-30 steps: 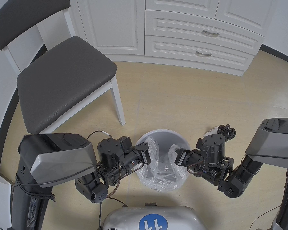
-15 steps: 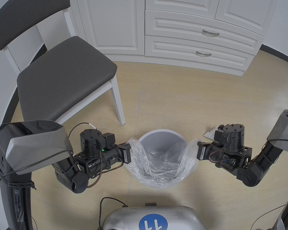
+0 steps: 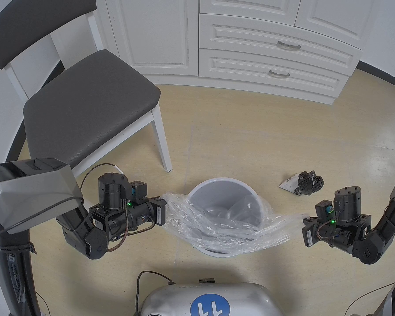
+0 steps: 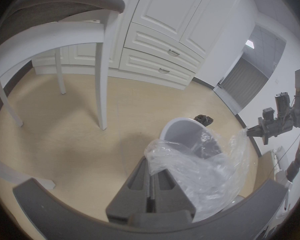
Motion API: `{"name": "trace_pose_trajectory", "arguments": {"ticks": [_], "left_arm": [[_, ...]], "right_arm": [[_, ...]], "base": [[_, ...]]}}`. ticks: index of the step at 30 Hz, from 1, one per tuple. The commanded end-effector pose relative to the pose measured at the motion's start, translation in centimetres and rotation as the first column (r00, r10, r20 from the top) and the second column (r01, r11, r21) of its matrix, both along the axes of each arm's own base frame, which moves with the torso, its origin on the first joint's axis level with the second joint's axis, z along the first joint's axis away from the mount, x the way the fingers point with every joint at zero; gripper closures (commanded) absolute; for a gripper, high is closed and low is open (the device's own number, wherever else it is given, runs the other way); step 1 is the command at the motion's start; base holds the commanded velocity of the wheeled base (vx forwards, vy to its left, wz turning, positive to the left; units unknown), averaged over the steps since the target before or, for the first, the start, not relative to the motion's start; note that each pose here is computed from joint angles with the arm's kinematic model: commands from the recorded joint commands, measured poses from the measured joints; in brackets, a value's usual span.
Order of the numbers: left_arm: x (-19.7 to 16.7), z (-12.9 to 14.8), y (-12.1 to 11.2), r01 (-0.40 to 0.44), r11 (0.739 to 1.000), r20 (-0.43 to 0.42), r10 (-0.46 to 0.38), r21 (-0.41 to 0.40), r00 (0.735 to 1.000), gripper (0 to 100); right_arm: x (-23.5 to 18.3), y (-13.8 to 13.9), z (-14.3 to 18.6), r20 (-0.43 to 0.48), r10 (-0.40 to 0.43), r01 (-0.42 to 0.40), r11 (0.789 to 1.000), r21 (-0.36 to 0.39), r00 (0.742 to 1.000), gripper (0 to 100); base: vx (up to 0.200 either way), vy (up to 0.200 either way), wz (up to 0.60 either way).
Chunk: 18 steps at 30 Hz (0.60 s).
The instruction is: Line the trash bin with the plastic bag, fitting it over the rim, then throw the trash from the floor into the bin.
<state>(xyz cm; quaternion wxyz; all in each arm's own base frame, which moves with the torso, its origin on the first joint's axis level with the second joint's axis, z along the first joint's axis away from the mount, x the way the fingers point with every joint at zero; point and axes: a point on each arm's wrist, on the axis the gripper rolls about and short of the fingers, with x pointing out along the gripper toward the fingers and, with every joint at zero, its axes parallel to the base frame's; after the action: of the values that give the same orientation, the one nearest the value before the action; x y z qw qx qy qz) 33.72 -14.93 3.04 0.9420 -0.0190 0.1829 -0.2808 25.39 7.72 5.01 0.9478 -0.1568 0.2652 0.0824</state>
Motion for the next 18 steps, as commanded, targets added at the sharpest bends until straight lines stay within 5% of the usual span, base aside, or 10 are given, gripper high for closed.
{"name": "trace_pose_trajectory", "arguments": {"ticks": [1,13,18], "left_arm": [[-0.1,0.6,1.0,-0.013,1.0,0.014,0.013,0.023,1.0,100],[-1.6,1.1,1.8,0.015,0.993,-0.061,-0.008,0.117,0.998,100],[-2.7,0.4,2.2,0.098,0.981,-0.071,-0.087,0.169,0.994,100]], "right_arm": [[-1.5,-1.8,-0.9,-0.061,-0.002,-0.004,0.995,-0.097,0.998,100],[-2.8,-2.5,-2.0,-0.13,0.044,-0.067,0.983,-0.173,0.99,100],[-3.9,-2.7,-2.1,-0.161,0.117,-0.146,0.973,-0.179,0.98,100]], "base": [[0.0,0.0,0.0],[0.0,0.0,0.0],[0.0,0.0,0.0]]}}
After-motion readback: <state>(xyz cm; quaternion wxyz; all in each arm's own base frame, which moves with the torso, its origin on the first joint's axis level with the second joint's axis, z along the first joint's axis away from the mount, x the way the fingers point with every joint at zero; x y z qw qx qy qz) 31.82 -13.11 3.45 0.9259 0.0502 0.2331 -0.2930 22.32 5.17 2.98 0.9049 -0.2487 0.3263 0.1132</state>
